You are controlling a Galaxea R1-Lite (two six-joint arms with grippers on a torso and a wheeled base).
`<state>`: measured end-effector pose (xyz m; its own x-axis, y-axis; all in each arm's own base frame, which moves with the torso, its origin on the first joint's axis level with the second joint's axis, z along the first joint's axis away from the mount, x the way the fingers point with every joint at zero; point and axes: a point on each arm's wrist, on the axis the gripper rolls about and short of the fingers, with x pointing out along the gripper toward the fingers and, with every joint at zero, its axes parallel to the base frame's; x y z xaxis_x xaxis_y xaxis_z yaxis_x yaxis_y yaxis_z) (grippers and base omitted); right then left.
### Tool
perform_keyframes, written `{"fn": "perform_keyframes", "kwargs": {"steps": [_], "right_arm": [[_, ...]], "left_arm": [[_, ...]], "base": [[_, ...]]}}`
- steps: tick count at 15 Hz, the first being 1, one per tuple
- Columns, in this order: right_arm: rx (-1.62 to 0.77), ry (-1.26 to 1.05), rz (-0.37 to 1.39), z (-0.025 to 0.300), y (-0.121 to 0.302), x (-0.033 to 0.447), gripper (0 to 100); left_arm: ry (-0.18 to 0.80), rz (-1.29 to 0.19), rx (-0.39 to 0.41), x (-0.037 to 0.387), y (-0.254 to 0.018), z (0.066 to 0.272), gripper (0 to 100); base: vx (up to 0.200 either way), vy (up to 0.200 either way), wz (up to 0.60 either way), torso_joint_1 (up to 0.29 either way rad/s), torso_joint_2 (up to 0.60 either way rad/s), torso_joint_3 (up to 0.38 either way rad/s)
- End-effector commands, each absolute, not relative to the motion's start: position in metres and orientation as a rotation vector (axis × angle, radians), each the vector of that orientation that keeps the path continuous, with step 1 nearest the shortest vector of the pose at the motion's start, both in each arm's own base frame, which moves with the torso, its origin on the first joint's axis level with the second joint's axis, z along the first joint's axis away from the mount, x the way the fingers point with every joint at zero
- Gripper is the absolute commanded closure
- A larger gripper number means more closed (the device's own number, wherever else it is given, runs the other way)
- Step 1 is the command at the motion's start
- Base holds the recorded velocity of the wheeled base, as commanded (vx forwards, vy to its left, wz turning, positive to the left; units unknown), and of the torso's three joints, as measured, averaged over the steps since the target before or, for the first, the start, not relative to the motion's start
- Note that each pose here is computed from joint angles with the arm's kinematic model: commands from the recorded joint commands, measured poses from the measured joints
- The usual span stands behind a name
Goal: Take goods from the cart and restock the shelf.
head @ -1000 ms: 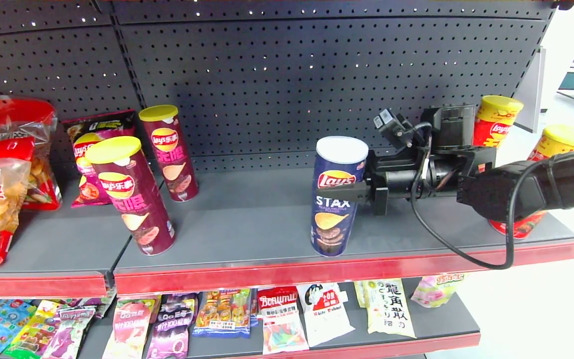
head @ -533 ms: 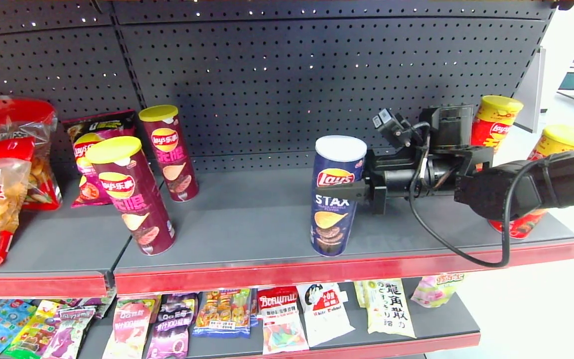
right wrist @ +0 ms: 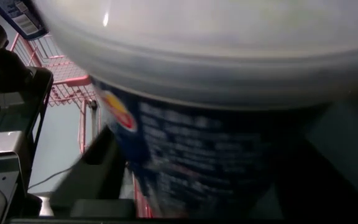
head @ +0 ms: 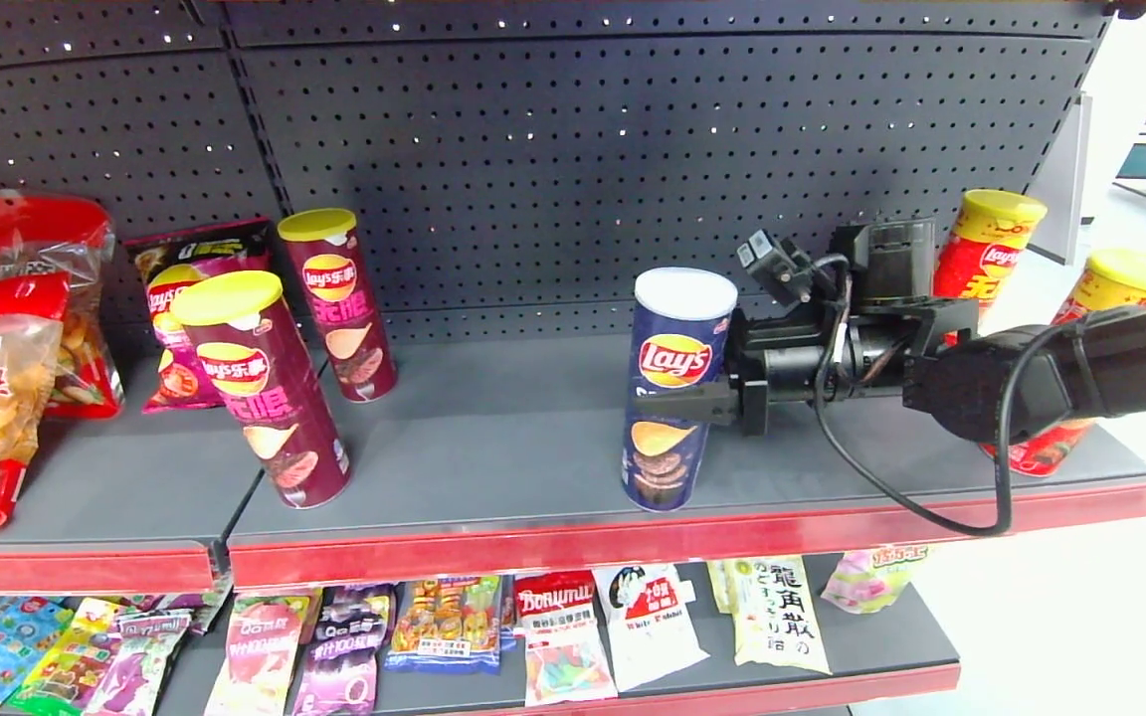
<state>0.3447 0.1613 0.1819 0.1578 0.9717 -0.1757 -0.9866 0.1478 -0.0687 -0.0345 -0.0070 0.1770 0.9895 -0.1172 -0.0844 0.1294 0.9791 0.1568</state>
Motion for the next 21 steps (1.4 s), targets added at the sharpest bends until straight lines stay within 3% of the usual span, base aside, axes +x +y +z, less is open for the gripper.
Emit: {"fn": "perform_keyframes", "kwargs": {"steps": [1,6,13,18,19,21], "right_arm": [[-0.184,0.087,1.412,0.184,0.161,0.344,0],[-0.183,0.091,1.402,0.188,0.152,0.333,0],[-0.174,0.137,1.311,0.191,0.110,0.287,0],[-0.185,0.157,1.233,0.193,0.087,0.228,0],[-0.195,0.152,1.196,0.195,0.081,0.219,0],[-0.245,0.129,0.960,0.200,0.055,0.184,0]], "left_arm": [[0.073,-0.124,0.163,-0.035,-0.007,0.177,100],[0.073,-0.124,0.163,-0.035,-0.007,0.178,100],[0.073,-0.130,0.164,-0.035,-0.007,0.177,100],[0.065,-0.143,0.163,-0.035,-0.007,0.178,100],[0.066,-0.154,0.163,-0.035,-0.008,0.178,100],[0.061,-0.170,0.162,-0.035,-0.008,0.179,100]], "base": [[0.000,0.000,0.00,0.000,0.00,0.000],[0.000,0.000,0.00,0.000,0.00,0.000],[0.000,0.000,0.00,0.000,0.00,0.000],[0.000,0.000,0.00,0.000,0.00,0.000],[0.000,0.000,0.00,0.000,0.00,0.000],[0.000,0.000,0.00,0.000,0.00,0.000]]}}
